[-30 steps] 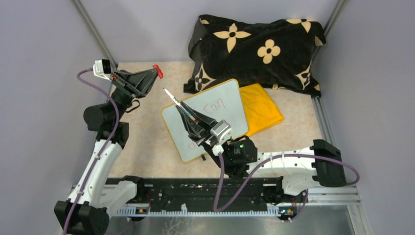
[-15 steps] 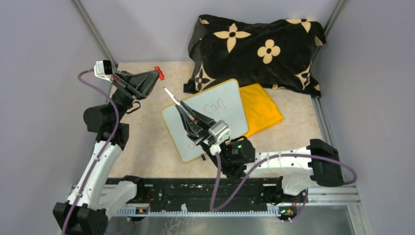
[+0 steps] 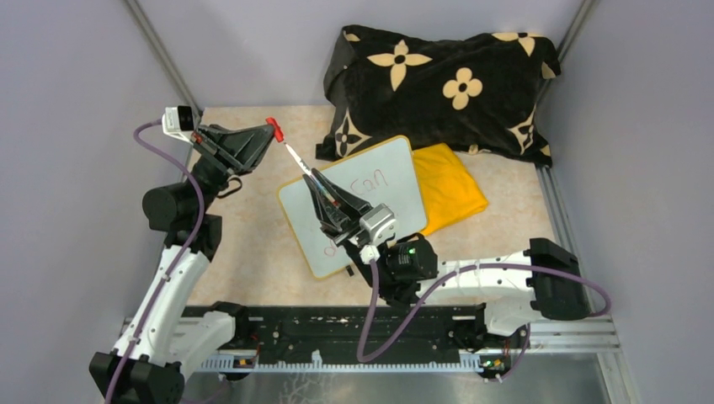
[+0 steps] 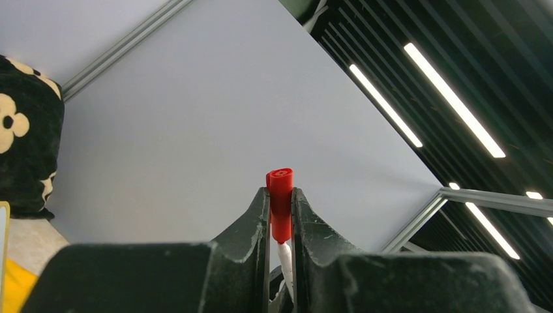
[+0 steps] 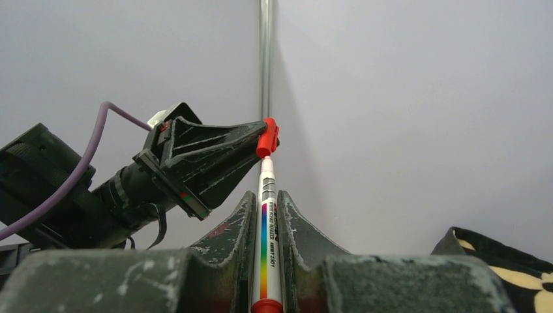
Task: Write a sentence on the whiteboard
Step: Close the whiteboard marker at the center of the board.
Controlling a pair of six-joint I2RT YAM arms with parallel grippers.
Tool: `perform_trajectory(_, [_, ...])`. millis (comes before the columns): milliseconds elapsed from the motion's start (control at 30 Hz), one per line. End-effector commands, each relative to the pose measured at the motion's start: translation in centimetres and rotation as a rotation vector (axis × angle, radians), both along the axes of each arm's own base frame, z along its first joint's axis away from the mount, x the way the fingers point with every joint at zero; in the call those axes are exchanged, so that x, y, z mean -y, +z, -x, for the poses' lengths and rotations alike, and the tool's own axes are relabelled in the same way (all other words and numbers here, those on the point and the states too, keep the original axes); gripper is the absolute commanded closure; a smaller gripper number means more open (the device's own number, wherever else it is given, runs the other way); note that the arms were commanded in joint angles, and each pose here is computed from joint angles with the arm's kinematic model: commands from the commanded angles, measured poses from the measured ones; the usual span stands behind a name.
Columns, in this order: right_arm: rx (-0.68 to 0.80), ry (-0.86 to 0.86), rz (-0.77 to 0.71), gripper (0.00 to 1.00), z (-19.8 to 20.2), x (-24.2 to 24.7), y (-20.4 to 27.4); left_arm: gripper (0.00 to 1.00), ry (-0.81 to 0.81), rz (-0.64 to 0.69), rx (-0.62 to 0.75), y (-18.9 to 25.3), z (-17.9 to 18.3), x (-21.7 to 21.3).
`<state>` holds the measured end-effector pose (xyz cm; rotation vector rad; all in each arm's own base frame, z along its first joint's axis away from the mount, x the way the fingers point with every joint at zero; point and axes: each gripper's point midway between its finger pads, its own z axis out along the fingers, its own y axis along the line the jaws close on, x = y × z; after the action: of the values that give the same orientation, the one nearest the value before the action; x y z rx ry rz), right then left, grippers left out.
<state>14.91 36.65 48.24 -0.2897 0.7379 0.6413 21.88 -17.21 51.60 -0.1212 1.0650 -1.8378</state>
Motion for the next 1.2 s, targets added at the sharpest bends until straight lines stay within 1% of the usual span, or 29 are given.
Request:
perform_trajectory(0, [0.006, 0.001, -0.081, 1.00, 0.33, 0.96, 2.18, 1.00, -0.009, -0.016, 0.016, -0.29, 0.72, 0.24])
perform_trajectory(1167, [-0.005, -0.005, -0.080, 1.00, 0.11, 0.61, 1.98, 1.00, -0.021, -0.019, 0.014, -0.45, 1.02, 0.64])
